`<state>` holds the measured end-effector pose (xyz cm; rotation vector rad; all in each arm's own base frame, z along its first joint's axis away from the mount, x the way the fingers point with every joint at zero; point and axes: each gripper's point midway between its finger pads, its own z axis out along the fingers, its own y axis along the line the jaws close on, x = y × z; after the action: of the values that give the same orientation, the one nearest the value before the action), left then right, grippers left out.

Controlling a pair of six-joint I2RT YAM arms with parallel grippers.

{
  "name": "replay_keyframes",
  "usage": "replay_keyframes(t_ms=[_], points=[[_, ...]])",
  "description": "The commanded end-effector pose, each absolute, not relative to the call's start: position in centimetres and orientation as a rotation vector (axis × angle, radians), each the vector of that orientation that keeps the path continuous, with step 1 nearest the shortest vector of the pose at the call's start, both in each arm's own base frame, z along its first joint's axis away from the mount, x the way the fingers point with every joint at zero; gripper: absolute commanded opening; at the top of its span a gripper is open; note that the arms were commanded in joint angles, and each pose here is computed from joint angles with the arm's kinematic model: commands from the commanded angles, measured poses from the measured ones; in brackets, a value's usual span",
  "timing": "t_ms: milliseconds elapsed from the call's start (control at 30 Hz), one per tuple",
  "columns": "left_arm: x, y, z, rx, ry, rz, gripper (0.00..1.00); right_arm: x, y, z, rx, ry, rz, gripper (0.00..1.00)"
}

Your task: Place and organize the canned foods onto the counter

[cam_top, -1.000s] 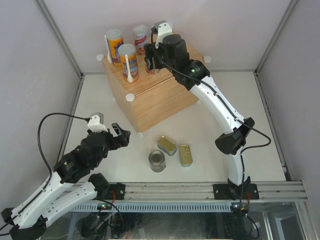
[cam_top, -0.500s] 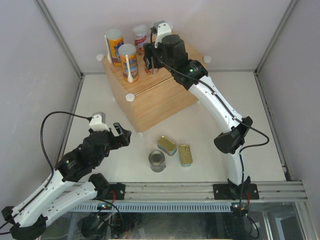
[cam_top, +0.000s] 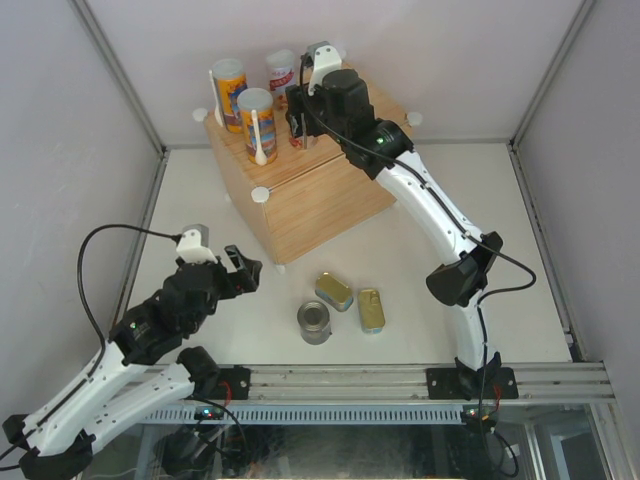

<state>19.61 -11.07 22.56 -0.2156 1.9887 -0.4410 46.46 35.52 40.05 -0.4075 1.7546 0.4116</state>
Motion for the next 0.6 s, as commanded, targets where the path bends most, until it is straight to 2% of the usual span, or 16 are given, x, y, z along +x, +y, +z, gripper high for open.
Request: replay_keyframes(t_ms=[0,333,567], points=[[19.9,-11.0,23.2,-0.217,1.953,-0.450,0.93,46.5,35.3,45.8,-0.328,1.598,0.492,0.58],[19.6,-10.7,23.1,-0.226,1.950,-0.456,0.92,47.2,35.5,45.0,-0.322,1.613,0.499,0.75],[19.4,-10.5,23.1,-0.230,1.948,-0.460,0.93,47.3,35.7,44.8,-0.318,1.614,0.500,0.78]])
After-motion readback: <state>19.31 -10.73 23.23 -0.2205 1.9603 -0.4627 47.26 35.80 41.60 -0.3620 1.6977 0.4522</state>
